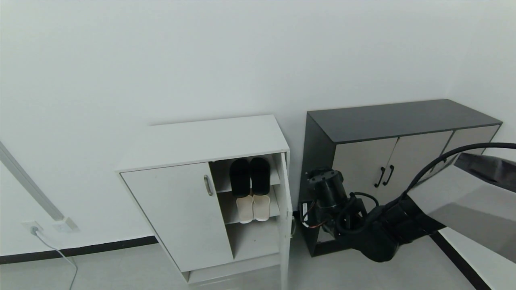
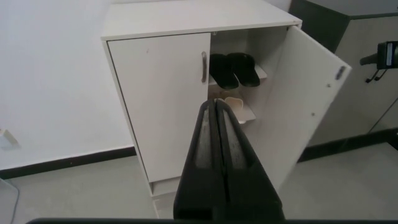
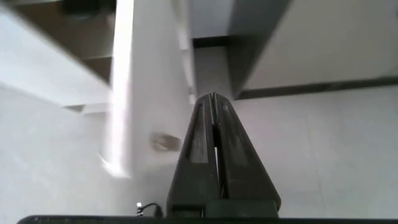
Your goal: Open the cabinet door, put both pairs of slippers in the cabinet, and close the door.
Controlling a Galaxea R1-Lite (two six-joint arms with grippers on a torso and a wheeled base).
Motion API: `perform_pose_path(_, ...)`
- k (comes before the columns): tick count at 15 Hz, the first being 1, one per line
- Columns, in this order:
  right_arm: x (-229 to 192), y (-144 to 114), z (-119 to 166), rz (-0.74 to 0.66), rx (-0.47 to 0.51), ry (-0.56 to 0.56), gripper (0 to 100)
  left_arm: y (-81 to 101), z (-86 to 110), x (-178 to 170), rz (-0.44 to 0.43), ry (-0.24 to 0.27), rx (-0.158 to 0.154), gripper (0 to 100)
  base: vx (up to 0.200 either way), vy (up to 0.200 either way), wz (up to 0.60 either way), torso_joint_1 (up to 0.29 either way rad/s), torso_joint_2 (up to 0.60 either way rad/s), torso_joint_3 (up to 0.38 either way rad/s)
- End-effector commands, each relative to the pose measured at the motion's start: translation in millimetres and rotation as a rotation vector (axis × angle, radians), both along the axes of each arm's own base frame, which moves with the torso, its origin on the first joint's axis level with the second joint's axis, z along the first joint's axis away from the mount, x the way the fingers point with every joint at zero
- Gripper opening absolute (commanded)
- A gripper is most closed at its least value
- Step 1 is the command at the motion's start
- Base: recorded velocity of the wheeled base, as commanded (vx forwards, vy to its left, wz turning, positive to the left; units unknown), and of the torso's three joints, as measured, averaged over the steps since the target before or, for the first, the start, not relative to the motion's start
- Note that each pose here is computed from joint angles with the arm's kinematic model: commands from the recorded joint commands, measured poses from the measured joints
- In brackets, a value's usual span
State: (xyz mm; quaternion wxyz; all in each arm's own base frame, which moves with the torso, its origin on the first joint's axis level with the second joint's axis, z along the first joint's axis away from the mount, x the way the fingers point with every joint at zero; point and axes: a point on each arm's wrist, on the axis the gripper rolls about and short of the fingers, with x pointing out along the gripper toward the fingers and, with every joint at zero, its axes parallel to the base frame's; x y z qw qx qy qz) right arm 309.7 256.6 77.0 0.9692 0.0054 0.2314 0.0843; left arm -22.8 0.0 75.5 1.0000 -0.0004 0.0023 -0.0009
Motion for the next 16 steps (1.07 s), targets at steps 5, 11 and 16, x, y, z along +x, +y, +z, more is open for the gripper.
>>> perform_pose_path(5, -22.6, 0.3, 9.2, 0.067, -0.036, -0.024, 0, 0.0, 0.0, 0.0, 0.0, 0.0, -0.001, 0, 0.0, 0.0, 0.0, 0.0, 0.0, 0.0)
perform_pose_path(11, -26.4, 4.1, 5.8, 0.085, -0.041, -0.015, 0, 0.0, 0.0, 0.0, 0.0, 0.0, 0.001, 0, 0.0, 0.0, 0.5, 0.001, 0.0, 0.002)
perform_pose_path(16, -29.7, 1.7, 0.6, 0.157, -0.005, 0.004, 0, 0.0, 0.0, 0.0, 0.0, 0.0, 0.001, 0, 0.0, 0.0, 0.12, 0.0, 0.0, 0.001)
